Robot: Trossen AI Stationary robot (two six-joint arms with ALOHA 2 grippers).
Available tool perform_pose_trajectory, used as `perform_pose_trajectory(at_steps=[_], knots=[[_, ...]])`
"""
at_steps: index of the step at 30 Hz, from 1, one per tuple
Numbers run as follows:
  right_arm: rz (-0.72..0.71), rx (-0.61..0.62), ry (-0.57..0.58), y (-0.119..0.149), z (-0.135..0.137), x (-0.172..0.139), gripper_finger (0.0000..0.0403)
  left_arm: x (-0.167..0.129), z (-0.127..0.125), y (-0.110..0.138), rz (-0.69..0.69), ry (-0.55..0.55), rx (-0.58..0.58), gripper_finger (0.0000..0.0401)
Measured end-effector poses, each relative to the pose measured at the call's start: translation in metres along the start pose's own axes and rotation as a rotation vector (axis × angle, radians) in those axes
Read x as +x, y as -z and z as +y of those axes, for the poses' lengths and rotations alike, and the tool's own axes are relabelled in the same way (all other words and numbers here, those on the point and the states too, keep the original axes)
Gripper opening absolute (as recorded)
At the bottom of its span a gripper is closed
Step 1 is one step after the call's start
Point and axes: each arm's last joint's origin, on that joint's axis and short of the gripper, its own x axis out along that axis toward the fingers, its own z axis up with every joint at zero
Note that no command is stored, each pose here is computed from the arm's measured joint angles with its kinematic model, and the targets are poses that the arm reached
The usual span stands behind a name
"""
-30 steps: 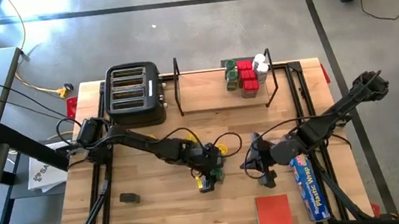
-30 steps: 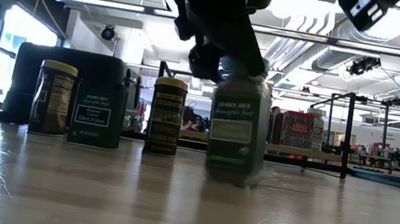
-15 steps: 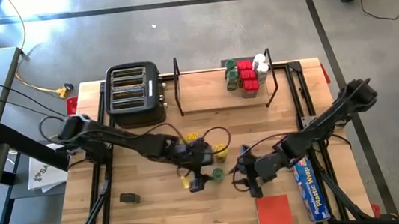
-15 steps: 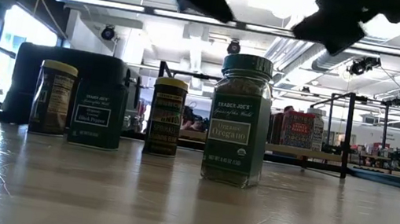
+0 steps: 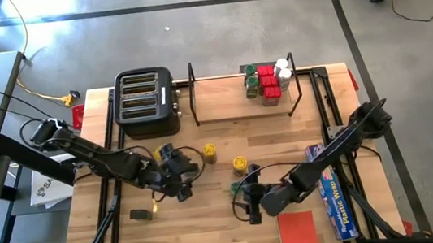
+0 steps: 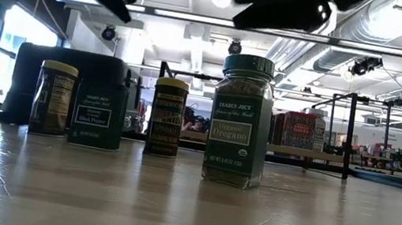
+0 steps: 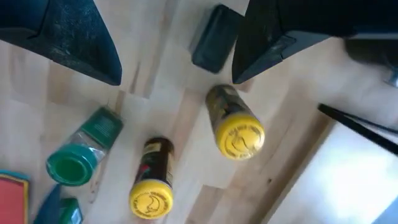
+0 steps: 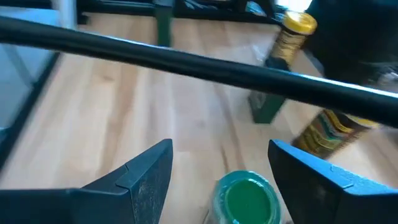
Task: Shelf spices
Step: Put the green seasoning bottle on the shelf aligned with the other green seasoning bottles
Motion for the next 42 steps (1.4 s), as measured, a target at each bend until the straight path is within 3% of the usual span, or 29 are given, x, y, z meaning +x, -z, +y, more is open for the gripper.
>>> perform_pose_trajectory(at_steps=[5,10,19,24,42], knots=[[0.019,0.104,0.041,-0.003,0.007,0.009,0.026,0.0,-0.007,0.023,-0.008,0.046,-0.051,0.0301],[-0.001,0.166,0.165,0.001,0.008,0.005,0.026,0.0,-0.014,0.036,-0.01,0.078,-0.071,0.0301],[-0.031,0.298,0.222,0.031,0.007,0.004,0.026,-0.004,-0.018,0.039,-0.052,0.058,-0.066,0.0301],[-0.086,0.281,0.181,0.036,0.008,0.008,0.026,-0.004,-0.018,0.039,-0.061,0.049,-0.068,0.0301],[-0.06,0.226,0.207,0.052,0.011,0.025,0.0259,-0.004,-0.018,0.038,-0.069,0.047,-0.075,0.0301]])
